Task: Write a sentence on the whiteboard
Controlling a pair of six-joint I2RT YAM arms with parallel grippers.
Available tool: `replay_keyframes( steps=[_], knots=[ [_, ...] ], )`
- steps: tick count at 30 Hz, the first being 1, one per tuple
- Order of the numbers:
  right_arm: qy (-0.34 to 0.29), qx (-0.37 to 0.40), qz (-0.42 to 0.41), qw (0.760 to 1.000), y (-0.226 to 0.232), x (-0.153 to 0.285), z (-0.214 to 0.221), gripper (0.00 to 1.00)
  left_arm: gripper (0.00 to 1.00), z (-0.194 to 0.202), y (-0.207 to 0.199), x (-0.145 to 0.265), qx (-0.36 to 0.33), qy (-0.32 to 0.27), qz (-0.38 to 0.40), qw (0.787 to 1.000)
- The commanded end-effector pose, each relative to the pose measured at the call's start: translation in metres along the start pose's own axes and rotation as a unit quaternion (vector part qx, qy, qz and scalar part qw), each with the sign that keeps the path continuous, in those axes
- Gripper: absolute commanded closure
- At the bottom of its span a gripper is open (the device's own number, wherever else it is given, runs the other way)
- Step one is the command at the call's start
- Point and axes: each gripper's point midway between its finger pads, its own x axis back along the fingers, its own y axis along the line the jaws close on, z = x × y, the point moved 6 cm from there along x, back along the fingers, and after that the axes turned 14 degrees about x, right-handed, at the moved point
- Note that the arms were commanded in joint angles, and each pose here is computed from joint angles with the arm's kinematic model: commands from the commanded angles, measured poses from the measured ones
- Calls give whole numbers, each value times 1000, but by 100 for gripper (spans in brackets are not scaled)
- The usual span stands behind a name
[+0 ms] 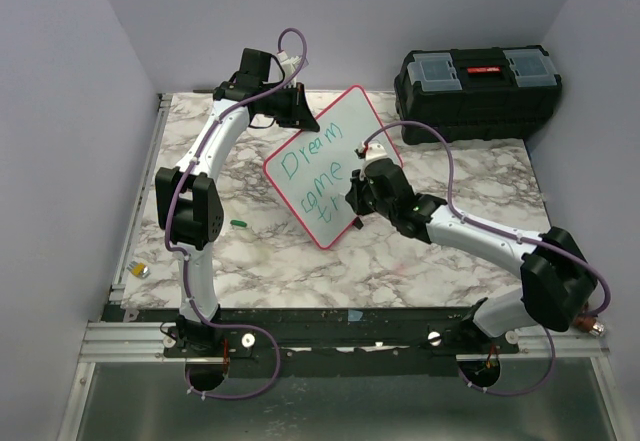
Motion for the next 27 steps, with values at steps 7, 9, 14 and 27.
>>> replay_keyframes(
  steps=[7, 9, 14, 27],
  knots=[
    [25, -14, 5, 1000, -2, 0, 31, 99, 100, 8, -5, 0, -20, 5, -19, 1000],
    [28, -16, 5, 999, -2, 2, 35, 99, 100, 8, -5, 0, -19, 6, -19, 1000],
    [28, -19, 21, 999, -7, 8, 38, 99, 100, 8, -6, 1, -20, 3, -21, 1000],
    [12, -13, 76, 997, -18, 3, 18, 99, 100, 9, -5, 0, -18, 3, -21, 1000]
  ],
)
